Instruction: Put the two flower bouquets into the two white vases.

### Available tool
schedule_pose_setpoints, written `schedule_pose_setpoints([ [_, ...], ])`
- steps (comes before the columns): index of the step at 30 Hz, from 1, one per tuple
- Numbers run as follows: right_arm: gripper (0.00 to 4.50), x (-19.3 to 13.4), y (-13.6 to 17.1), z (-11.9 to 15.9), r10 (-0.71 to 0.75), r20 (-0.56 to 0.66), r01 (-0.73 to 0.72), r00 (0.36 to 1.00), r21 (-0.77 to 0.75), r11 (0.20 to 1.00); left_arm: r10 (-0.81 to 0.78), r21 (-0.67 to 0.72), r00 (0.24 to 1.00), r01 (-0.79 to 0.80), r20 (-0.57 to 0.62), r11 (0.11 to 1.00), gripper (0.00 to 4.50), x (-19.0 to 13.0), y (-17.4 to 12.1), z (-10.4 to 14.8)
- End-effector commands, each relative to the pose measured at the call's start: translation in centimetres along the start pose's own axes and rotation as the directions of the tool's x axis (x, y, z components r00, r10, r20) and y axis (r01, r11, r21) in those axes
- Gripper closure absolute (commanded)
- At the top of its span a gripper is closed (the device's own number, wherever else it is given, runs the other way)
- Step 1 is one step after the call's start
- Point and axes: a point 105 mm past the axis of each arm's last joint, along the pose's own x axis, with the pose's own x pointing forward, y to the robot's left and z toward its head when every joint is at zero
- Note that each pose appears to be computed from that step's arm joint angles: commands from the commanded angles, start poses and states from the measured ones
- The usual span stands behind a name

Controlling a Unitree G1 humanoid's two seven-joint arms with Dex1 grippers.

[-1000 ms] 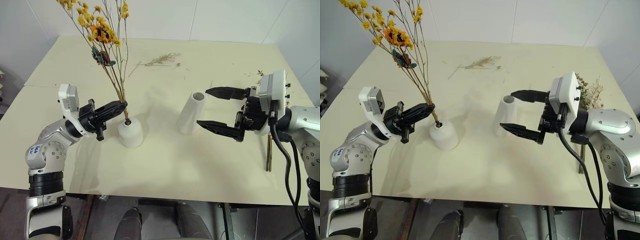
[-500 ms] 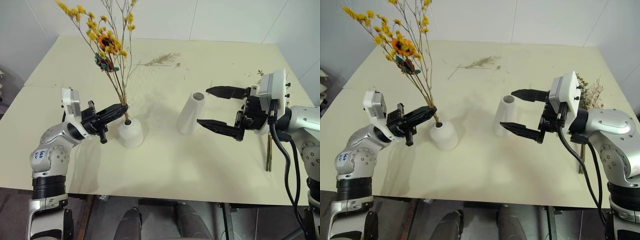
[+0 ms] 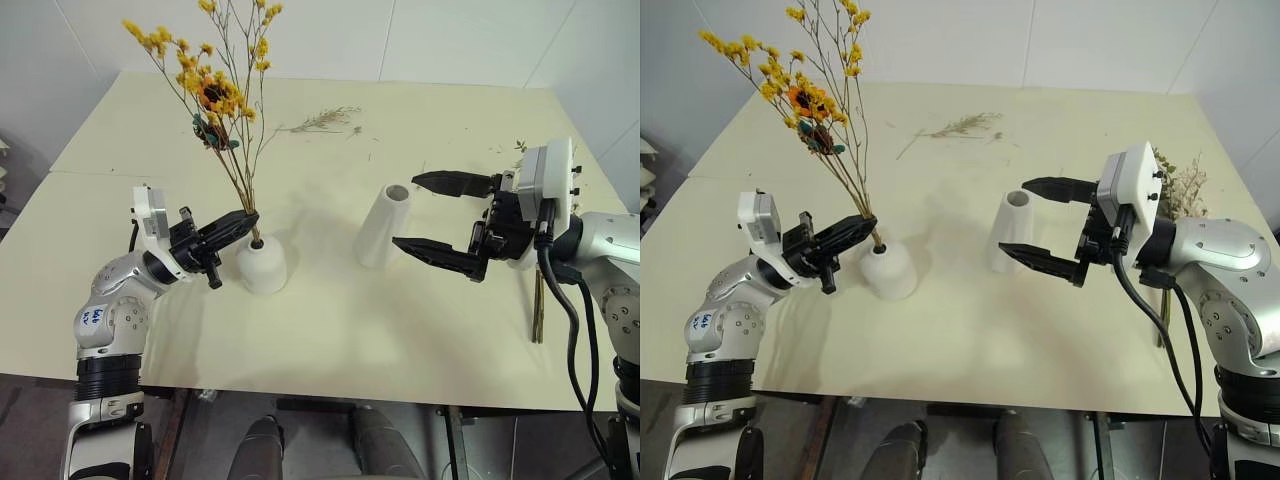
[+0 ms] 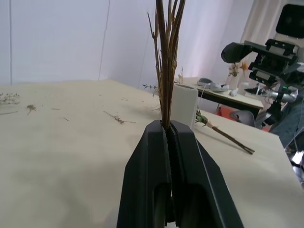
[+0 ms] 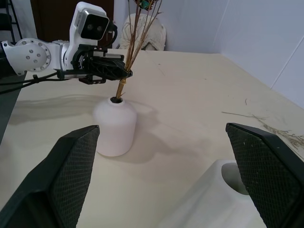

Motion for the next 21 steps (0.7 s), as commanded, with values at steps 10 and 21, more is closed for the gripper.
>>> schedule_pose_setpoints([
  [10,0.00,-0.2,0.2,1.2,-0.006,0.039,0.008,0.999,-0.041,0.999,0.029,0.028,1.000,-0.029,0.008,0.999,4.48,-0.4,0.3,0.3],
  [21,0.00,-0.3,0.2,1.1,-0.011,0.039,0.013,0.999,-0.041,0.999,0.009,0.056,0.997,-0.004,-0.078,0.998,3.99,-0.4,-0.3,-1.7],
])
